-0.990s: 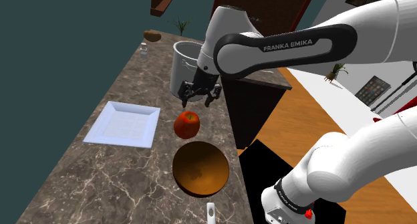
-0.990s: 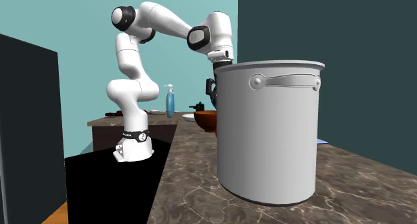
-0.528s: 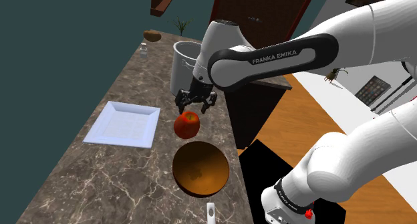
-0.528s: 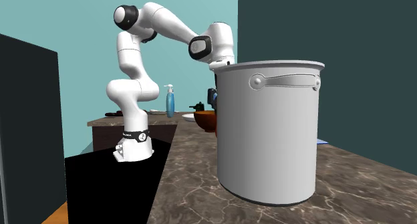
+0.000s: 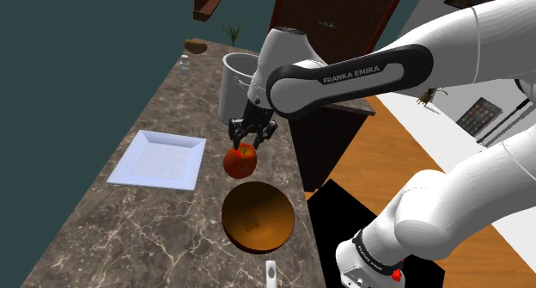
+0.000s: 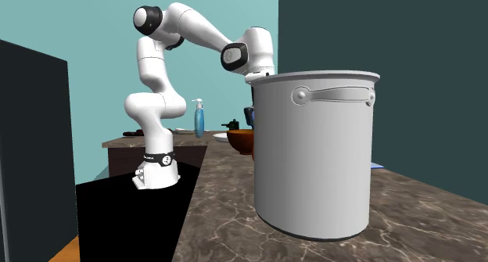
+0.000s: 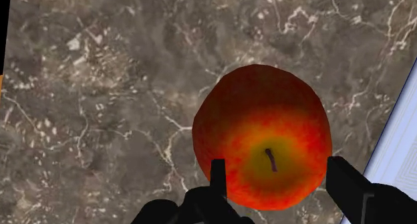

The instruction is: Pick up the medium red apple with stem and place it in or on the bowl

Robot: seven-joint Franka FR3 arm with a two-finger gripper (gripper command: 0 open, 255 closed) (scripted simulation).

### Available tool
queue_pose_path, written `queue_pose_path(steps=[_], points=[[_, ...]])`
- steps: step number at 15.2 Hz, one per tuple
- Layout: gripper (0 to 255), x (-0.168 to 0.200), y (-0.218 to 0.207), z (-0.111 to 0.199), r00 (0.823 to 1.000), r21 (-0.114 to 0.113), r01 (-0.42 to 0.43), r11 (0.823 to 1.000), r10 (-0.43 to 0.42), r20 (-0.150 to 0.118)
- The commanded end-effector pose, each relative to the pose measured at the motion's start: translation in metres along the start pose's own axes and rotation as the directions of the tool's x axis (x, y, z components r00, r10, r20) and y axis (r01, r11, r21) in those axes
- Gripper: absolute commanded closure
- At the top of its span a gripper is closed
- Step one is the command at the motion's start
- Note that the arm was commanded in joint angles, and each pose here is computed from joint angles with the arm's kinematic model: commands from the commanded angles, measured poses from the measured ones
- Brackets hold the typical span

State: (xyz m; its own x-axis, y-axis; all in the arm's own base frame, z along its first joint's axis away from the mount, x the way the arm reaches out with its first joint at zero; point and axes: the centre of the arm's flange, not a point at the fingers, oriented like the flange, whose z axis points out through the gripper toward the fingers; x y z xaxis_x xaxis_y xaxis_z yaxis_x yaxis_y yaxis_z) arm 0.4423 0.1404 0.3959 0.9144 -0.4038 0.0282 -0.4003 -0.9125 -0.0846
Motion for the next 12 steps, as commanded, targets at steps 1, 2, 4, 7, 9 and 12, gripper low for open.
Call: queue_pose_path(steps=[1, 2, 4, 7, 9, 12], points=[[255, 0.0, 0.0, 0.0, 1.0, 0.0, 0.0, 1.0, 0.0, 0.0], [255, 0.0, 0.0, 0.0, 1.0, 0.0, 0.0, 1.0, 0.0, 0.0], [255, 0.0, 0.0, 0.0, 1.0, 0.0, 0.0, 1.0, 0.0, 0.0], [255, 0.0, 0.0, 0.0, 1.0, 0.0, 0.0, 1.0, 0.0, 0.0], [255, 0.0, 0.0, 0.0, 1.0, 0.0, 0.0, 1.0, 0.0, 0.0], [255, 0.0, -0.001, -0.016, 1.0, 0.0, 0.0, 1.0, 0.0, 0.0]])
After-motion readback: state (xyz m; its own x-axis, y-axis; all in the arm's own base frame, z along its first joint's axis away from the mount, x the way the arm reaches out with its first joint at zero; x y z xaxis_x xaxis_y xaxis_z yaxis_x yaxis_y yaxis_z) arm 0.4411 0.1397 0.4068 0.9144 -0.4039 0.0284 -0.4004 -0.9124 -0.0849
